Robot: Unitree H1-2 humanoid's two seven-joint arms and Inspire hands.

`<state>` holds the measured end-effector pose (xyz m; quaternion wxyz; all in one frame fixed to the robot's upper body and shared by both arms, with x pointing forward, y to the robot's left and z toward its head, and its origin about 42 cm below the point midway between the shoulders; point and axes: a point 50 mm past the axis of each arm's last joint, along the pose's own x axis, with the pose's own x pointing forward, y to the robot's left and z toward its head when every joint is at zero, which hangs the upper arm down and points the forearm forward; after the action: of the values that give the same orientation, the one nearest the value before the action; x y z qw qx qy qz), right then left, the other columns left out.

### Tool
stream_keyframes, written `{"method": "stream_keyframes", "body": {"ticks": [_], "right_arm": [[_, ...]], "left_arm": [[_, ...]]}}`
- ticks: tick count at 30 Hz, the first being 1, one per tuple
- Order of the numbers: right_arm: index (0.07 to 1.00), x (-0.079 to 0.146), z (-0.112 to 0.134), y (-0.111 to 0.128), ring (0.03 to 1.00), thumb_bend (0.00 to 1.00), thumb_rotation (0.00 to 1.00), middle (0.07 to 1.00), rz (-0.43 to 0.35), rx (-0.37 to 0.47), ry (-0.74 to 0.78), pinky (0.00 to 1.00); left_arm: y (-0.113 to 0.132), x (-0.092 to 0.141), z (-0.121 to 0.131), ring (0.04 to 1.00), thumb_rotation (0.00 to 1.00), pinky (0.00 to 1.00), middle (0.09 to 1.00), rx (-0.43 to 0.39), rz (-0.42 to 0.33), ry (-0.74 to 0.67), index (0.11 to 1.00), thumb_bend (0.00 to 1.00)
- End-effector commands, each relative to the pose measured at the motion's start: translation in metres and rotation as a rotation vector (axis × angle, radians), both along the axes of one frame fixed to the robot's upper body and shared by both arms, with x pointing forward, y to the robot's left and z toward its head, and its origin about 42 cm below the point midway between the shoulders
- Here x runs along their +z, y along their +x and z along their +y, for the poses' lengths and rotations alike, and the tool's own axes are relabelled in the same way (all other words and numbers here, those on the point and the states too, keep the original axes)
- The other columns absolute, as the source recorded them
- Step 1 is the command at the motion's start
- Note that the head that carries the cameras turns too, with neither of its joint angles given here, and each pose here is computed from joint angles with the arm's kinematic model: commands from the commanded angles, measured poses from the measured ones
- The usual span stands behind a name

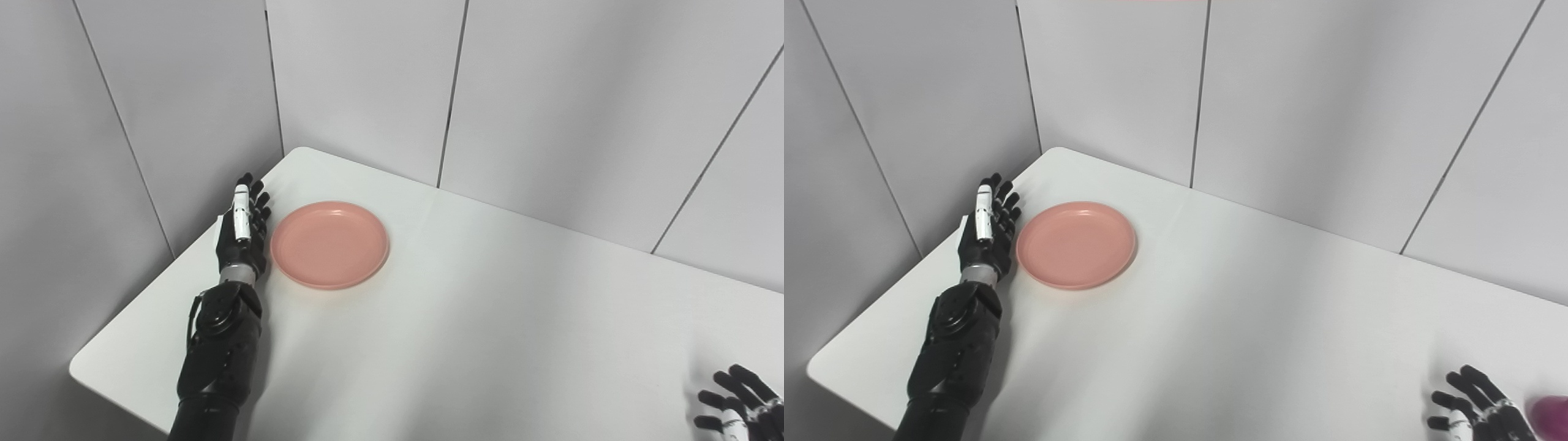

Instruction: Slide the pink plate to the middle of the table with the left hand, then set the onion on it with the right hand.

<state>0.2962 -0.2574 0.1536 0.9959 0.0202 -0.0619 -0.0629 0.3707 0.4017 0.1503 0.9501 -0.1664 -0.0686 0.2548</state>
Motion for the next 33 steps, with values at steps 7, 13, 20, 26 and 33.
{"method": "stream_keyframes", "body": {"ticks": [7,13,20,26,33], "right_arm": [[0.696,0.016,0.002,0.003,0.570,0.38,0.00,0.672,-0.067,0.010,0.001,0.42],[0.697,0.015,0.002,0.002,0.565,0.38,0.00,0.667,-0.067,0.005,-0.004,0.42],[0.693,0.016,0.004,0.001,0.494,0.45,0.00,0.655,-0.062,0.000,-0.006,0.36],[0.690,0.016,0.005,0.001,0.494,0.45,0.00,0.647,-0.066,-0.001,0.002,0.36],[0.691,0.014,0.004,0.000,0.498,0.45,0.00,0.648,-0.067,0.003,0.000,0.36]], "left_arm": [[0.018,0.015,0.000,0.972,1.00,1.00,0.963,-0.033,-0.028,0.044,0.946,0.30],[0.023,0.009,-0.005,0.974,1.00,0.99,0.970,-0.066,-0.017,0.032,0.955,0.31],[0.029,0.006,-0.011,0.965,1.00,0.97,0.963,-0.113,-0.017,0.019,0.952,0.31],[0.034,0.003,-0.016,0.968,1.00,0.98,0.966,-0.182,-0.003,0.000,0.953,0.33],[0.042,-0.002,-0.030,0.957,1.00,0.98,0.957,-0.272,0.023,-0.038,0.944,0.32]]}}
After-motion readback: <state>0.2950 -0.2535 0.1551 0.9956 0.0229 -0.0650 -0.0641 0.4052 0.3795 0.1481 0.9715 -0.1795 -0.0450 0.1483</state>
